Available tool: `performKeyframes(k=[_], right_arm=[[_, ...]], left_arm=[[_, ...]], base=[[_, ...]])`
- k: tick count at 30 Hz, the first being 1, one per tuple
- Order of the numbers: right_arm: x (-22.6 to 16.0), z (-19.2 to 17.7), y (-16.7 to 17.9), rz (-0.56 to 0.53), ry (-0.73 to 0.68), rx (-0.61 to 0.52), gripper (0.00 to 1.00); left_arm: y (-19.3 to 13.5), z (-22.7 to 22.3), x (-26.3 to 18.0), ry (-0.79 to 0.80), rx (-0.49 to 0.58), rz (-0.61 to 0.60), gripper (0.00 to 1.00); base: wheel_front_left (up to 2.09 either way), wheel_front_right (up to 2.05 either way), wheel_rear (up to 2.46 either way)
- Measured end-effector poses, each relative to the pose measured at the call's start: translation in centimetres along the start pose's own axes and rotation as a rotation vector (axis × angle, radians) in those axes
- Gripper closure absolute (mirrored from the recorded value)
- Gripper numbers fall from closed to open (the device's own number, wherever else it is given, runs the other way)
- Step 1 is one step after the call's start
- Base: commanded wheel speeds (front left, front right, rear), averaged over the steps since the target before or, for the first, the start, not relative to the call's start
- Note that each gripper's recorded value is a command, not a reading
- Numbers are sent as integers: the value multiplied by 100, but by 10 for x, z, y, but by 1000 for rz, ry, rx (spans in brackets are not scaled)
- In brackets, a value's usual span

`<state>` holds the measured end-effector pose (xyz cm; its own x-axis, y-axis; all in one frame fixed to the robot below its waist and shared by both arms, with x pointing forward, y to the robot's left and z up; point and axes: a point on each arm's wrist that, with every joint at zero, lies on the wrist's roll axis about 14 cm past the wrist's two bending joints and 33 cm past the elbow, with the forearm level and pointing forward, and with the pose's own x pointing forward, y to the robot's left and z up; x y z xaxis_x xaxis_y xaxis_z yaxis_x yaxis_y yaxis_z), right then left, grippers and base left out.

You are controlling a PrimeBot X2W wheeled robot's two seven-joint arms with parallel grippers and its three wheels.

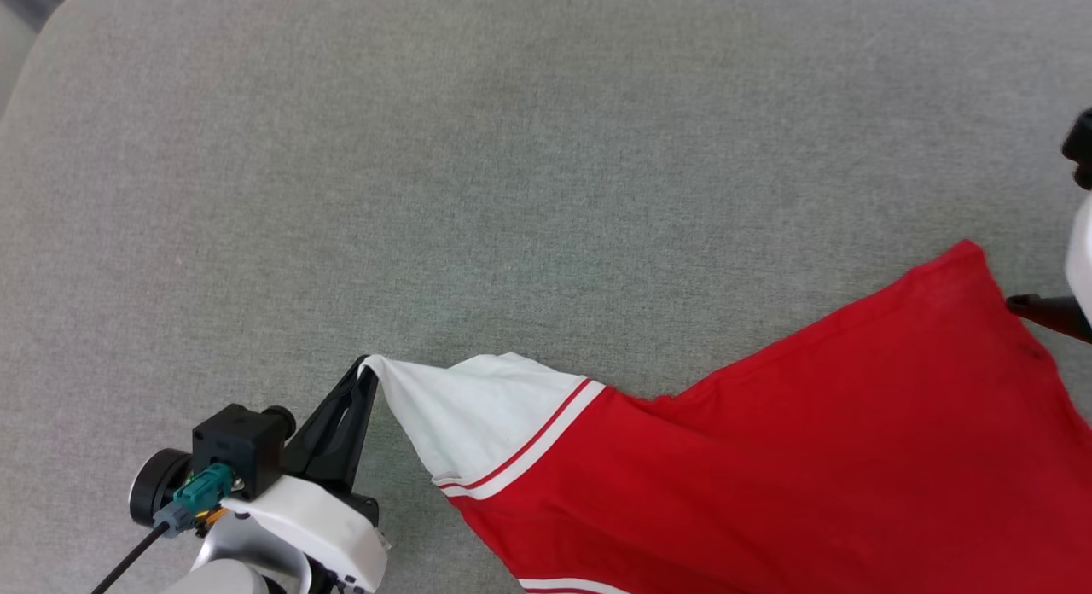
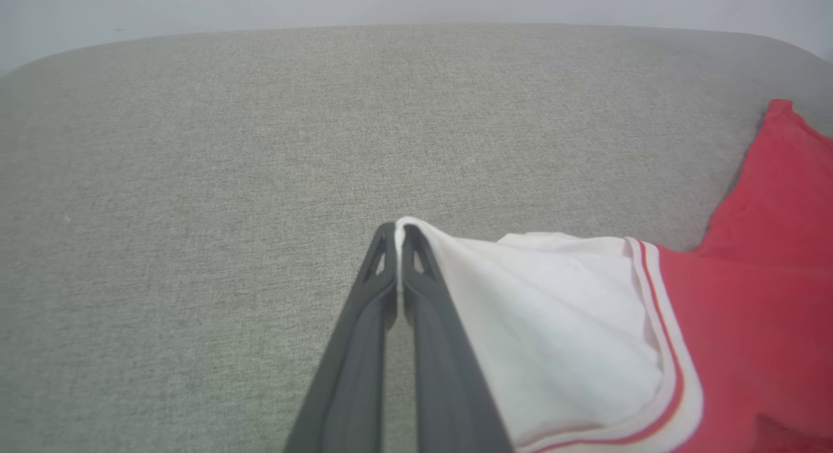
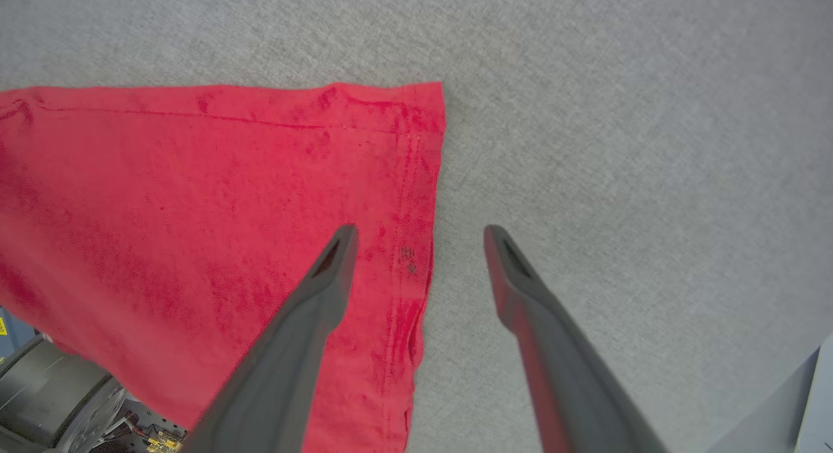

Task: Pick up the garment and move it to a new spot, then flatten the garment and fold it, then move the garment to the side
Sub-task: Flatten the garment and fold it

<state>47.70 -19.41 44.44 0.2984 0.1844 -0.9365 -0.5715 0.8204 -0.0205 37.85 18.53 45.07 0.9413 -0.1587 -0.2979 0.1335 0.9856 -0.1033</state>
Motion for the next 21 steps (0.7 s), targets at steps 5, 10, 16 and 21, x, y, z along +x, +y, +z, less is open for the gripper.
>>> performKeyframes(k=[5,10,16,21], right_arm=[[39,10,9,16,86,-26,0],[76,2,21,49,152,-38,0],[90,-5,27,80,155,-46,21],[79,0,26,66,88,-47,100]], left_arm=[[1,-6,10,15,-2,-2,100],[2,-18,15,46,-14,8,100],[5,-25,18,59,-12,12,100],[7,-13,16,24,7,8,100]], base=[[0,0,0],[0,0,0],[0,0,0],[0,0,0]])
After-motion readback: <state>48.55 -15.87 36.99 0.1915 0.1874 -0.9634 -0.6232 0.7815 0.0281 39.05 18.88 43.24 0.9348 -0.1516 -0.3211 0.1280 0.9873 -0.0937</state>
